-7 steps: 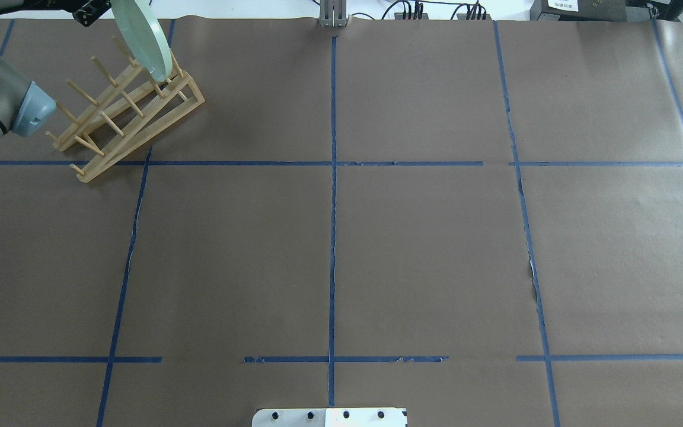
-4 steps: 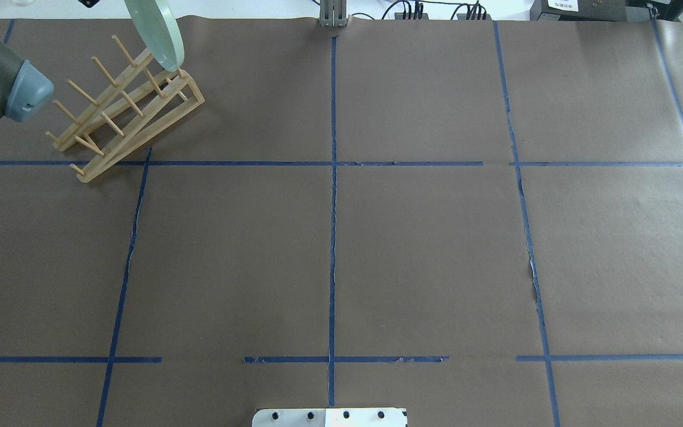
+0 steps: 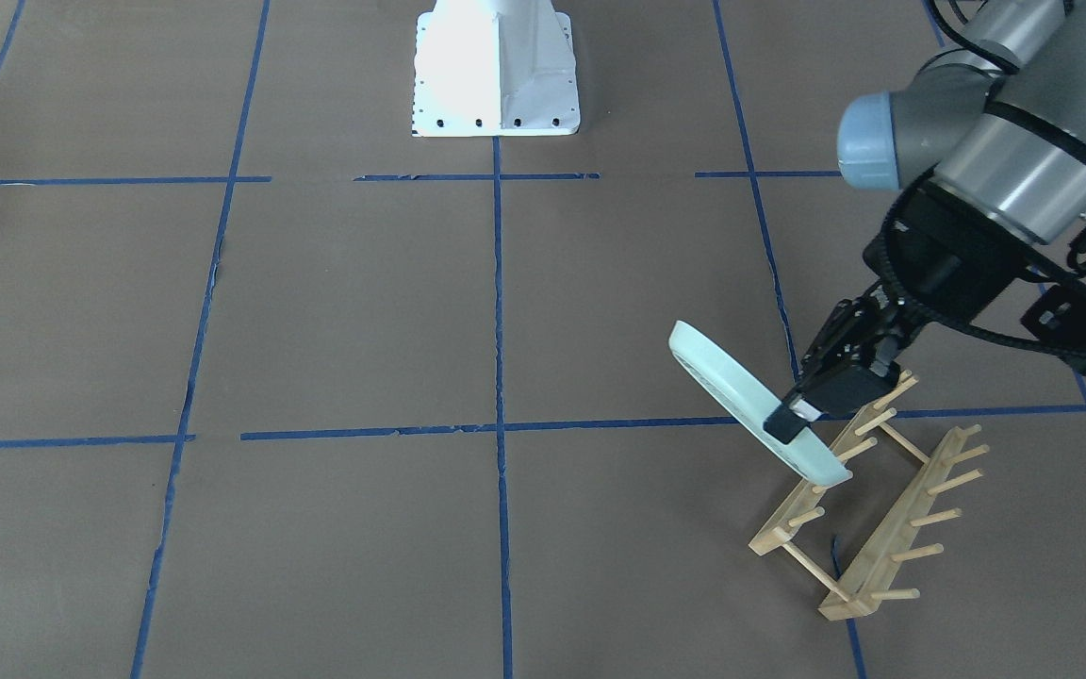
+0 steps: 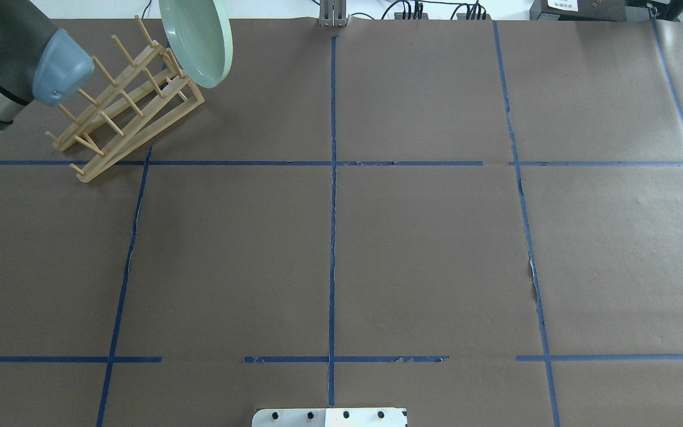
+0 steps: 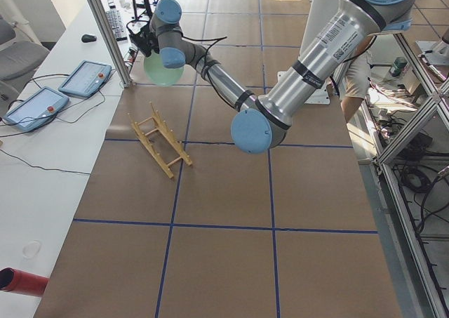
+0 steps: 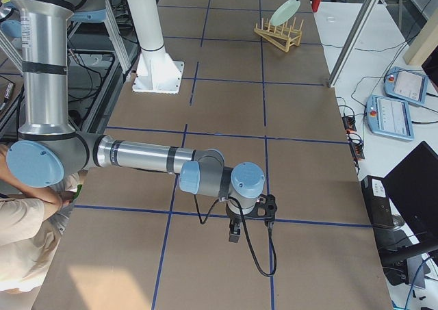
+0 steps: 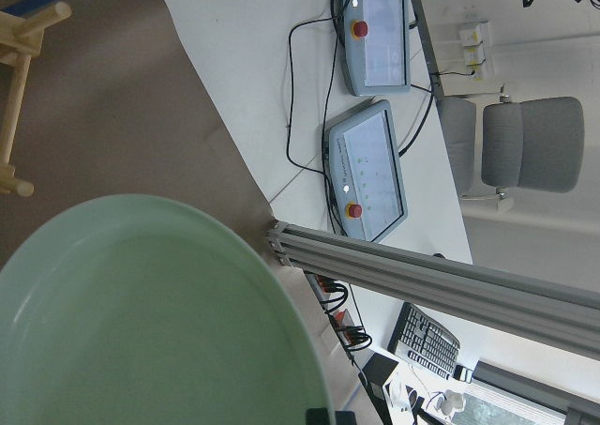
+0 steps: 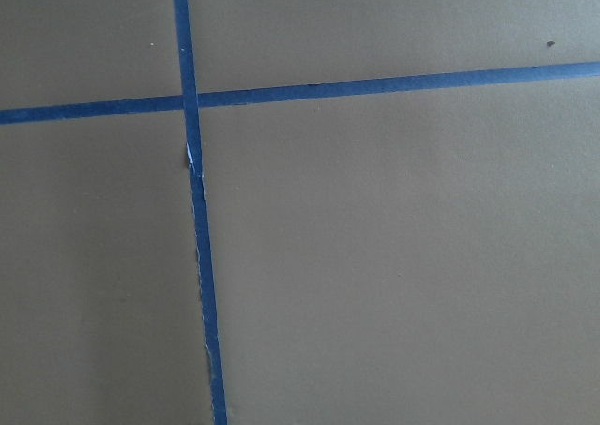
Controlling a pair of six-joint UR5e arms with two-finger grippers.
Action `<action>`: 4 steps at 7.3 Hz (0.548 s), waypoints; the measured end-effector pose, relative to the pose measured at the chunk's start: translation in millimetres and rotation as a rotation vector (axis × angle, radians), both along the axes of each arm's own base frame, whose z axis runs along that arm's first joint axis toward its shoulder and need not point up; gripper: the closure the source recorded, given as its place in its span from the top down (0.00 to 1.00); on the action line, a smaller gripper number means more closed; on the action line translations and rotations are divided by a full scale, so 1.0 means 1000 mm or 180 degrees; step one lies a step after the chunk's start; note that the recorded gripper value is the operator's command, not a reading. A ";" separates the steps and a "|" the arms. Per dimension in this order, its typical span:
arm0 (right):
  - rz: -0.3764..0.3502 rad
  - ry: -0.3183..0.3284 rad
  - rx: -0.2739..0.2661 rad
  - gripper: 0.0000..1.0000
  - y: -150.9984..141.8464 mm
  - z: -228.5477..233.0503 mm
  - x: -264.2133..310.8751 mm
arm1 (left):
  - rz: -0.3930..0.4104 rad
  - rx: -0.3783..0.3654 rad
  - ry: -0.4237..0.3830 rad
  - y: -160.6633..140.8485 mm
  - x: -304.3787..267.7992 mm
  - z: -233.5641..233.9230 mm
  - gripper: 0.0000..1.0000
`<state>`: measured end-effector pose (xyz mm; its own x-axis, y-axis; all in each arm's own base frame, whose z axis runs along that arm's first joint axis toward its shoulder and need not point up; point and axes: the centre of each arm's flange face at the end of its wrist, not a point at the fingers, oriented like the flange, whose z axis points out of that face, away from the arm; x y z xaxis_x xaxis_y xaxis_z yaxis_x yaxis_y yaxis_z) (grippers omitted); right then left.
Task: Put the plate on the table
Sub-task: 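Carry the plate toward the robot and lower it flat onto the table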
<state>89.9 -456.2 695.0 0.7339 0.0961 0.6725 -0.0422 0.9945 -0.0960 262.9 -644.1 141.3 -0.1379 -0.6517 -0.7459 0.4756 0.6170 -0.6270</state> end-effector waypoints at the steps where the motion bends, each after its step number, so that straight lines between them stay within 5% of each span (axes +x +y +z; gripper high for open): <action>1: 0.0000 0.0000 0.0000 1.00 0.000 0.000 0.000 | 0.0226 -0.0077 -0.0349 0.011 0.050 -0.020 0.00; 4: 0.0000 0.0000 0.0000 1.00 0.000 0.000 0.000 | 0.0946 -0.0304 -0.1709 0.080 0.209 -0.013 0.00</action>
<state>89.9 -456.2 694.9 0.7339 0.0960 0.6725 -0.0421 0.9945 -0.0959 472.2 -564.5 128.0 0.4381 -0.6719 -0.5972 0.5565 0.7244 -0.4069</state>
